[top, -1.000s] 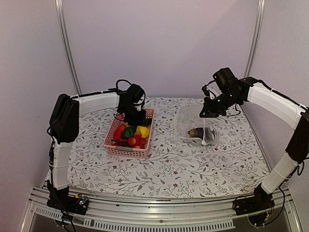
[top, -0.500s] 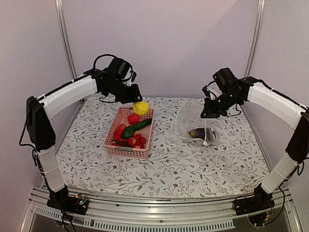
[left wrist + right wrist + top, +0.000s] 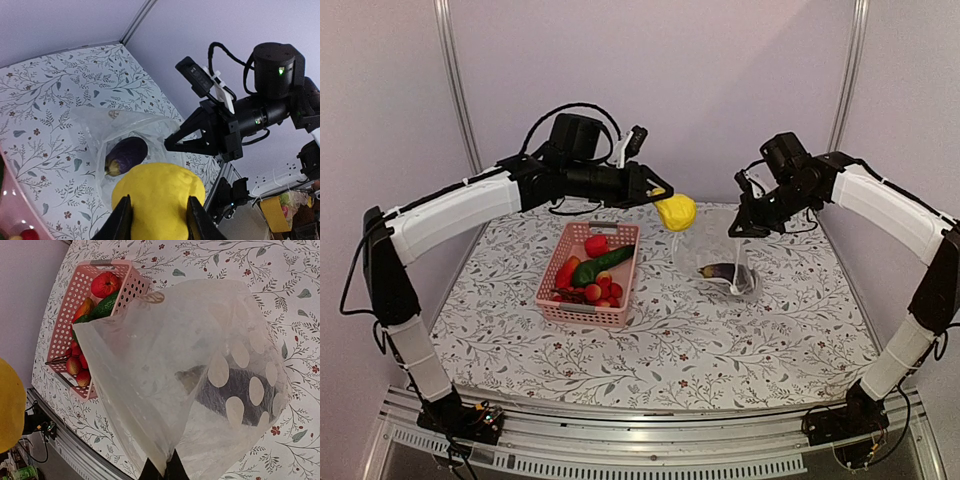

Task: Place the food in the zip-top bag and seal the zipper
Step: Place the fake fruit in the zipper food storage bag.

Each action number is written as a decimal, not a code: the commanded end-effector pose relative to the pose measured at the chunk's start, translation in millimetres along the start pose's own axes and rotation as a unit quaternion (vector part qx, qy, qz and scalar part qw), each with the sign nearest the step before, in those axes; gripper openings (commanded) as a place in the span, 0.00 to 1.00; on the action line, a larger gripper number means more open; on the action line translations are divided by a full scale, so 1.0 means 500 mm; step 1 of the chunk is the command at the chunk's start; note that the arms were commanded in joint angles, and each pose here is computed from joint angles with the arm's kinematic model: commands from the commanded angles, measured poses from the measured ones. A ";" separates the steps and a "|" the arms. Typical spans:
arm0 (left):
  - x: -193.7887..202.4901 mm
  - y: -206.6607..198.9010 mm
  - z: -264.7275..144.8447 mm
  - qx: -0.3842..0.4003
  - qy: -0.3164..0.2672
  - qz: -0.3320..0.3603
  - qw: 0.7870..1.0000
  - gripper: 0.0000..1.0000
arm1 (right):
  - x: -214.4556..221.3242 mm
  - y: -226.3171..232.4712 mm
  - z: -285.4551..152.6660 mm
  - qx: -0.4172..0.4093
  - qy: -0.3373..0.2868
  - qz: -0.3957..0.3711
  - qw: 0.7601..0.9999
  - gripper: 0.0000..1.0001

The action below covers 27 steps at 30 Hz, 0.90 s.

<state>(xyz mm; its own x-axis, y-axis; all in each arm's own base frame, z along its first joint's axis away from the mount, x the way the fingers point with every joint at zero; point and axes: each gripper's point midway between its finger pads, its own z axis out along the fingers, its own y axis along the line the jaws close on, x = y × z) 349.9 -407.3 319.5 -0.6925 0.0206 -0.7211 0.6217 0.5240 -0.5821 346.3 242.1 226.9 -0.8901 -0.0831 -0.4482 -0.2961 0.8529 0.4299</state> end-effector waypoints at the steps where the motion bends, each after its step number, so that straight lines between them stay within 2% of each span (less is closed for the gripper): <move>1: 0.030 -0.049 0.063 0.047 0.018 0.014 0.999 0.17 | -0.004 0.039 0.006 -0.035 0.005 0.007 0.999 0.00; 7: 0.071 -0.026 0.145 0.013 0.043 0.009 0.999 0.15 | -0.003 0.074 -0.004 -0.066 0.006 0.019 0.998 0.00; 9: 0.073 -0.010 0.170 -0.005 0.042 0.005 0.999 0.19 | -0.004 0.085 -0.012 -0.079 0.005 0.022 0.997 0.00; 10: 0.073 0.002 0.181 -0.018 0.041 0.001 0.999 0.26 | -0.004 0.089 -0.015 -0.083 0.005 0.024 0.996 0.00; 13: 0.064 0.038 0.210 -0.061 0.037 -0.009 0.997 0.56 | -0.006 0.099 -0.024 -0.094 0.004 0.030 0.995 0.00; 16: 0.027 0.038 0.203 -0.082 0.013 -0.002 0.997 0.75 | -0.009 0.102 -0.029 -0.095 0.004 0.031 0.995 0.00; 17: 0.011 0.030 0.191 -0.084 0.000 0.004 0.996 0.78 | -0.011 0.102 -0.029 -0.095 0.003 0.031 0.995 0.00; 22: -0.028 0.000 0.116 -0.095 -0.033 0.036 0.994 0.80 | -0.012 0.098 -0.028 -0.090 -0.001 0.032 0.995 0.00; 27: 0.015 0.027 0.047 -0.133 -0.027 0.032 0.990 0.76 | -0.003 0.086 -0.018 -0.083 -0.002 0.035 0.996 0.00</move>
<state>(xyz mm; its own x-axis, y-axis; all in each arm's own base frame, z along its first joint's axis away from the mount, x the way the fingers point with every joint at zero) 378.7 -447.7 282.1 -0.6628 0.0238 -0.7484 0.5506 0.6929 -0.4655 333.2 274.8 245.0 -0.9212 -0.0385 -0.3873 -0.2750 0.7687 0.5775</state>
